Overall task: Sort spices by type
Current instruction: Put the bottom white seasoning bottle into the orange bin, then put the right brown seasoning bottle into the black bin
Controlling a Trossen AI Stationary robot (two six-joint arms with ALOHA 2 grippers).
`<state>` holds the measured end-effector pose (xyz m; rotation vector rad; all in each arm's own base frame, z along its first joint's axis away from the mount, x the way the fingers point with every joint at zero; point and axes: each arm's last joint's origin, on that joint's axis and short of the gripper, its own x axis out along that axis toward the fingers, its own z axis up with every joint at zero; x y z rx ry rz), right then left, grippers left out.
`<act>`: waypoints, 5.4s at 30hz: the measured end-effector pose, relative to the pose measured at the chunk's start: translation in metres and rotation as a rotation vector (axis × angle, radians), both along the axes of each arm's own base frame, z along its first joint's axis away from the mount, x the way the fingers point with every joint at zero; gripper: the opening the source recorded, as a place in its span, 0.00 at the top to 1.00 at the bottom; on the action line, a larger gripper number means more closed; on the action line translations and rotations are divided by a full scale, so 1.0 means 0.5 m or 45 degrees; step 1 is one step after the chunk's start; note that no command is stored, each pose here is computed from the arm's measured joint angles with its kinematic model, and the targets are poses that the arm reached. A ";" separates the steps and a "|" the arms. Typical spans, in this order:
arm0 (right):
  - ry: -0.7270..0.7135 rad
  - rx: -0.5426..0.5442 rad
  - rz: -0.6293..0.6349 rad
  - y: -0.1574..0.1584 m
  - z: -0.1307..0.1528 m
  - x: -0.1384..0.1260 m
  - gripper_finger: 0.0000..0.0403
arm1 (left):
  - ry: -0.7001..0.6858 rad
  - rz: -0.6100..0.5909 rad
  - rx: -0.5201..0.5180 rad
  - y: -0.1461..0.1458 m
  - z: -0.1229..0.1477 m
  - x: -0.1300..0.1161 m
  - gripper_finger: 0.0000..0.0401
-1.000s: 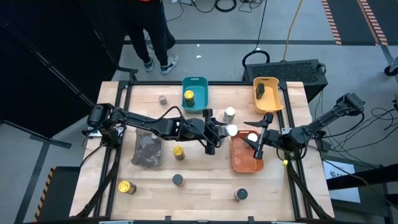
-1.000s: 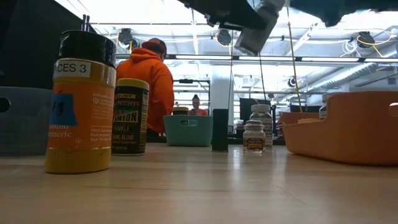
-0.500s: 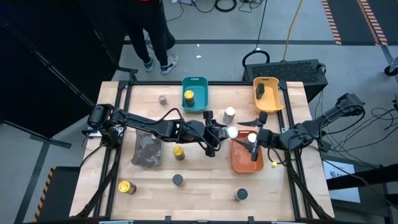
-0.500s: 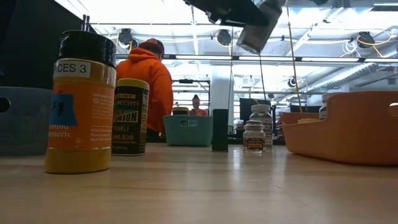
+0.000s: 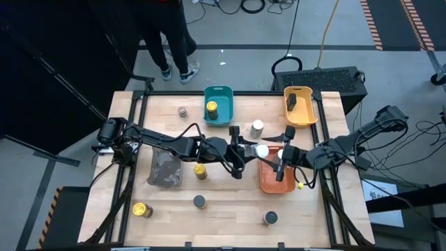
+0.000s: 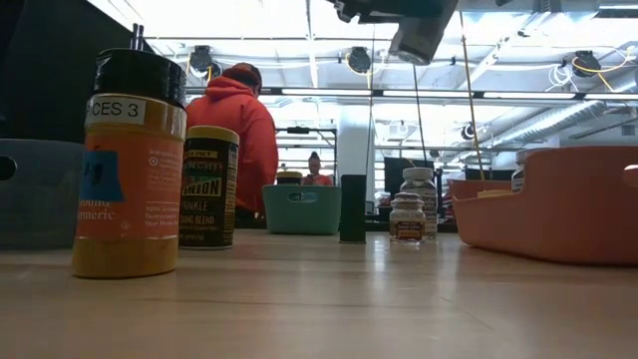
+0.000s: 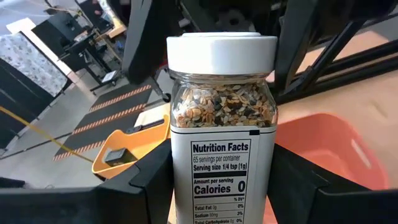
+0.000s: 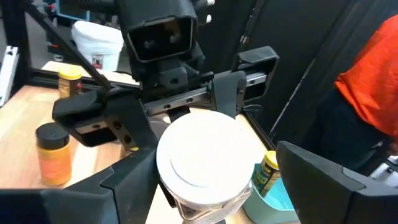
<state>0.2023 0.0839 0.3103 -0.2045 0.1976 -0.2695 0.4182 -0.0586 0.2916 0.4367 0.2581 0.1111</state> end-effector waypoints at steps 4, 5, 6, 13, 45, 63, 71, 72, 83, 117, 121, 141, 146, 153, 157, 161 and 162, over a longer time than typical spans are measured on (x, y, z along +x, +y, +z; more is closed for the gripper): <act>0.002 0.001 0.017 0.001 0.000 0.000 0.31 | -0.015 -0.008 -0.006 -0.002 0.002 0.000 0.49; 0.002 -0.003 0.015 0.001 0.000 0.000 0.33 | -0.020 -0.013 -0.008 -0.002 0.003 0.001 0.49; 0.005 -0.011 0.016 0.001 0.000 0.000 0.36 | -0.022 -0.016 -0.009 -0.002 0.003 0.001 0.49; 0.013 -0.028 0.033 0.002 0.000 0.000 0.58 | -0.021 -0.025 -0.022 -0.002 0.003 0.001 0.46; 0.368 0.686 0.140 -0.014 -0.169 -0.125 0.58 | -0.177 -0.029 -0.042 -0.044 0.186 -0.153 0.14; 0.359 0.671 0.092 0.020 -0.255 -0.179 0.58 | -0.492 -0.018 -0.203 -0.065 0.185 -0.342 0.14; 0.412 0.706 0.060 0.020 -0.270 -0.192 0.58 | -0.523 0.047 -0.181 -0.090 0.190 -0.382 0.14; 0.421 0.707 0.052 0.019 -0.272 -0.194 0.58 | -0.523 0.067 -0.177 -0.092 0.190 -0.385 0.14; 0.458 0.685 0.034 0.017 -0.279 -0.198 0.58 | -0.659 0.066 -0.240 -0.111 0.215 -0.407 0.14; 0.478 0.741 0.046 0.028 -0.282 -0.190 0.37 | -0.660 0.070 -0.233 -0.113 0.216 -0.408 0.14; 0.463 0.735 0.067 0.033 -0.266 -0.186 0.37 | -0.659 0.079 -0.233 -0.113 0.216 -0.408 0.14; 0.281 0.543 -0.085 0.007 -0.070 -0.150 0.37 | -0.457 0.464 -0.167 -0.101 0.179 -0.407 0.14; 0.253 0.514 -0.117 -0.017 -0.018 -0.124 0.37 | -0.358 0.838 -0.083 -0.088 0.147 -0.416 0.14; 0.315 0.514 -0.179 -0.049 0.021 -0.067 0.37 | -0.233 0.741 -0.110 -0.088 0.102 -0.420 0.14; 0.406 0.532 -0.244 -0.072 0.033 -0.034 0.37 | -0.105 0.561 -0.266 -0.092 0.078 -0.421 0.14; 0.550 0.563 -0.292 -0.097 0.036 0.001 0.37 | 0.059 0.492 -0.431 -0.091 0.051 -0.431 0.14; 0.583 0.569 -0.302 -0.102 0.037 0.009 0.37 | 0.100 0.492 -0.463 -0.090 0.045 -0.434 0.14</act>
